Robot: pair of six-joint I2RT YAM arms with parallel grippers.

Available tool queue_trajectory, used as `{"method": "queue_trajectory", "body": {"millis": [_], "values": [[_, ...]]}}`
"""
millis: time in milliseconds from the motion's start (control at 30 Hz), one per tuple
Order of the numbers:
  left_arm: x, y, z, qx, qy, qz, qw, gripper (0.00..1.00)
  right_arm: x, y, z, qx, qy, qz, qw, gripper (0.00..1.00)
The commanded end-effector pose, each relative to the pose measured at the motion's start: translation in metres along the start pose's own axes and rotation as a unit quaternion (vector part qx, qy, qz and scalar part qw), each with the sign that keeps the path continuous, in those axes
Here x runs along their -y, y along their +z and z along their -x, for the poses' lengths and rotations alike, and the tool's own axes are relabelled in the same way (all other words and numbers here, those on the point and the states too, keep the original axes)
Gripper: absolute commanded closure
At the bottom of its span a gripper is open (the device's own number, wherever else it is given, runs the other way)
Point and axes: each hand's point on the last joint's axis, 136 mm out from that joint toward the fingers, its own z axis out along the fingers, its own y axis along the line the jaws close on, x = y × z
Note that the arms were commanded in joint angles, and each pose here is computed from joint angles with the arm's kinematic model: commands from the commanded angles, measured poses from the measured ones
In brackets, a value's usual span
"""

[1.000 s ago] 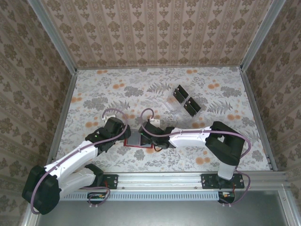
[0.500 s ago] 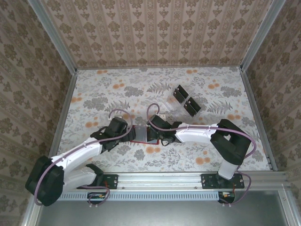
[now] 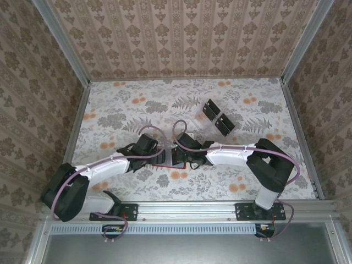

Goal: Put the credit cards into the card holder
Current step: Move the card holder to the center of the table.

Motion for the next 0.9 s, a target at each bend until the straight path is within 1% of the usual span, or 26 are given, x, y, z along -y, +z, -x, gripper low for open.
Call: {"method": "queue_trajectory", "body": {"millis": [0, 133, 367, 567, 733, 867], "values": [[0.001, 0.003, 0.005, 0.006, 0.022, 0.008, 1.0, 0.0, 0.021, 0.004, -0.016, -0.027, -0.012, -0.029, 0.999, 1.0], [-0.005, 0.008, 0.001, -0.001, 0.025, 0.026, 0.999, 0.0, 0.023, 0.005, -0.018, -0.028, -0.011, -0.03, 0.999, 1.0], [-0.026, 0.005, -0.004, -0.004, 0.013, 0.073, 0.997, 0.0, 0.026, 0.006, -0.019, -0.03, -0.009, -0.032, 0.999, 1.0], [-0.034, 0.009, -0.011, -0.018, 0.004, 0.083, 0.996, 0.0, 0.027, 0.008, -0.021, -0.033, -0.006, -0.032, 0.999, 1.0], [-0.037, 0.012, -0.019, -0.025, 0.001, 0.086, 0.996, 0.0, 0.02, 0.003, -0.014, -0.025, -0.001, -0.016, 1.0, 1.0], [-0.038, 0.012, -0.022, -0.027, -0.001, 0.085, 0.996, 0.0, 0.008, -0.009, -0.001, -0.005, 0.018, 0.022, 1.0, 1.0]]}}
